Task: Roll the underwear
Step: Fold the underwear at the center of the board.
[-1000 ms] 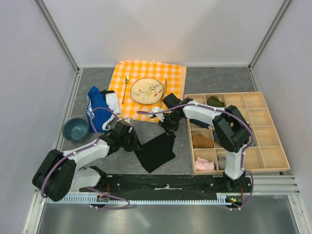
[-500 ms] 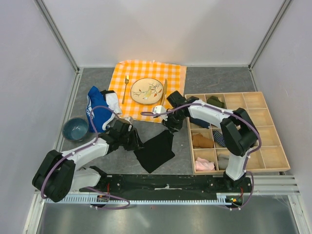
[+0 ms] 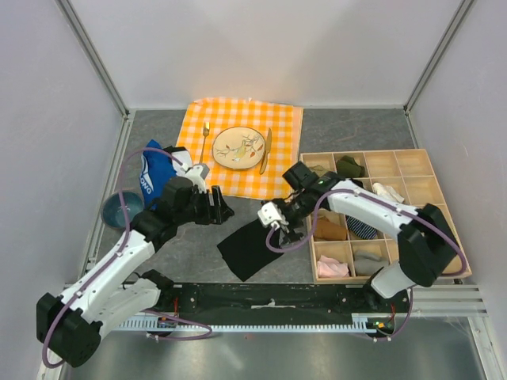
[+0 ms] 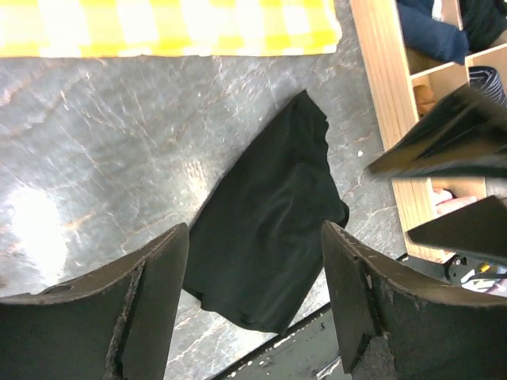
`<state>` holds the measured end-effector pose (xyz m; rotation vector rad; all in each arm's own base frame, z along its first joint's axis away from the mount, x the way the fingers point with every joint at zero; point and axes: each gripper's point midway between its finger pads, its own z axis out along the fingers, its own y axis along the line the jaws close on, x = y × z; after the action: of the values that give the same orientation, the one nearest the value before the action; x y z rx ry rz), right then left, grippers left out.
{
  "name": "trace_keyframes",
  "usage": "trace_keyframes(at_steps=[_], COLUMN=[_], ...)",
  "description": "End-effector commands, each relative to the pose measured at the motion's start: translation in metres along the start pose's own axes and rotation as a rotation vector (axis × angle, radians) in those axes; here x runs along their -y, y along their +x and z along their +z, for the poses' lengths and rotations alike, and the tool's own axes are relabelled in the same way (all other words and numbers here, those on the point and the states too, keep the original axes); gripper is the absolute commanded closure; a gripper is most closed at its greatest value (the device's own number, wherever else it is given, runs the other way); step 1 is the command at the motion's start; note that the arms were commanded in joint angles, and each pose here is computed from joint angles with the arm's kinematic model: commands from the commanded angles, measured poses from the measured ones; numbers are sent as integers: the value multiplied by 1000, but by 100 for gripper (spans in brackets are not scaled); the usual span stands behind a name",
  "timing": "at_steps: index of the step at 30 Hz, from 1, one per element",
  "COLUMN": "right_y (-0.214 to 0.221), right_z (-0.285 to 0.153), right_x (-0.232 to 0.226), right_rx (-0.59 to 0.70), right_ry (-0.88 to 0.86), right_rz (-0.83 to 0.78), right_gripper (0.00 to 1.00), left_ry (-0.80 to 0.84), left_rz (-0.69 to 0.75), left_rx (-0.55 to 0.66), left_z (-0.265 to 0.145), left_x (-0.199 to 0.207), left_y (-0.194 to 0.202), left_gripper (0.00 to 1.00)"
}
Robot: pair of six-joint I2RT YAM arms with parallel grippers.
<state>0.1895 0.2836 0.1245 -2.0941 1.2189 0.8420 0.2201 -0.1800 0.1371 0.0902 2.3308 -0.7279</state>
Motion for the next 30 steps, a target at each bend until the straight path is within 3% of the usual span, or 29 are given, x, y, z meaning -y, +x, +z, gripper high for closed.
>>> trace_keyframes(at_steps=[1,2,4,7,15,20,30], right_y=[-5,8,0,8,33,50,83], right_z=[38,45,62,78,105,109,112], right_x=[-37,-43,-44,-48,-55,-61,-74], right_rx=[37,-35,-65,-132,-265,-337,-471], right_ry=[-177,-165,-142,-138,-159,-168,-221], right_rz=[-175,-137,-234,-235,-232,-234,-186], right_gripper=[13,17,25,34,43,49,78], left_ry=[-20,-37,-77,-86,-62,-44,-26], left_rz=[184,213,231,245,257,261,266], left_rx=[33,26,17,19,98,143,179], left_z=[-27,-29,-31,-30,-38,-43,-48], left_x=[4,0,-8,-15,-13,-9,-7], left_y=[-25,-25,-23,-16,-21,-24,-26], left_gripper=[26,26,27,27,28,28,29])
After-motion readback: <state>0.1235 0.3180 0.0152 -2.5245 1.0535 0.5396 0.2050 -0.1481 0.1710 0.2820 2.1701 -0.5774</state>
